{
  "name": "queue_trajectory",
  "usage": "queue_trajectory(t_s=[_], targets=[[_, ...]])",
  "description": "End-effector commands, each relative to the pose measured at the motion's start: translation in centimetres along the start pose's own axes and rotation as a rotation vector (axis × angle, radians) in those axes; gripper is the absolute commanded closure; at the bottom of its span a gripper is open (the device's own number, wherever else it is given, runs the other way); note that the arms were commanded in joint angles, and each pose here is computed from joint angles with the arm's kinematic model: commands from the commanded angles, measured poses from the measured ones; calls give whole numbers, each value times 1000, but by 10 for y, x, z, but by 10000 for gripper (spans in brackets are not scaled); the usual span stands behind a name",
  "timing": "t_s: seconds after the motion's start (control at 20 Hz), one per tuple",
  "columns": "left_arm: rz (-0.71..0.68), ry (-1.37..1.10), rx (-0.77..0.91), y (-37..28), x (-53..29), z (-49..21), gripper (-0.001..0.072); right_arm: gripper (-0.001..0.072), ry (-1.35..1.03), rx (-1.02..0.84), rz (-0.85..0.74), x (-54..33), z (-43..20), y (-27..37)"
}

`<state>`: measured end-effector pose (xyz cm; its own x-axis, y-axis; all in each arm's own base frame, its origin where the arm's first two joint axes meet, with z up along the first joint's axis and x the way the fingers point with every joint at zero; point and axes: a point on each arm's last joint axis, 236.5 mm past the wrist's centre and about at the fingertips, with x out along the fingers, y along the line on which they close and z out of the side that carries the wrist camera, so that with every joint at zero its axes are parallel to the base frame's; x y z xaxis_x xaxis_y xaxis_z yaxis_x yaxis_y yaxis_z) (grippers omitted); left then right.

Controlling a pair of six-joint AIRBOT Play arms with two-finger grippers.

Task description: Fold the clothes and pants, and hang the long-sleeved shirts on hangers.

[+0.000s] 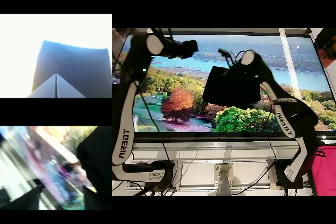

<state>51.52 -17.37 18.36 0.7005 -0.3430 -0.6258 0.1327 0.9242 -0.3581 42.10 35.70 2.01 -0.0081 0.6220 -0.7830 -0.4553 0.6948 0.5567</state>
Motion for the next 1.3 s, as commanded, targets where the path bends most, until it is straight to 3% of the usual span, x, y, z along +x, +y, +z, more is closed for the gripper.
queue_trajectory(t_s=[0.0, 0.05, 0.1, 0.3, 0.4, 0.5, 0.55, 0.6, 0.65, 0.85, 1.25], targets=[[14, -19, -7, 12, -13, 9, 701, 356, 37, -45, -194, -12, 1, -27], [9, -16, -1, 9, -13, 8, 702, 449, 2, -41, -254, -40, 12, -47], [3, -12, 24, 4, -12, 6, 702, 707, -47, -23, -312, -69, 21, -69], [-30, 107, 125, -18, -3, -30, 701, 699, -166, 151, -381, -176, 10, -162], [-148, 244, 171, -47, 9, -71, 701, 699, -188, 248, -212, -203, -13, -183], [-296, 356, 155, -80, 24, -107, 701, 697, -300, 373, 66, -226, -18, -192], [-328, 380, 133, -89, 32, -116, 700, 674, -348, 460, 171, -233, -23, -203], [-338, 382, 122, -94, 41, -120, 700, 450, -362, 534, 191, -230, -34, -221], [-338, 364, 120, -96, 48, -119, 701, 143, -351, 603, 179, -218, -49, -241], [-342, 242, 106, -100, 45, -88, 700, 145, -170, 784, 219, -138, -101, -267], [-355, 177, 118, -105, 15, -66, 700, 145, 4, 795, 243, -50, -106, -248]])
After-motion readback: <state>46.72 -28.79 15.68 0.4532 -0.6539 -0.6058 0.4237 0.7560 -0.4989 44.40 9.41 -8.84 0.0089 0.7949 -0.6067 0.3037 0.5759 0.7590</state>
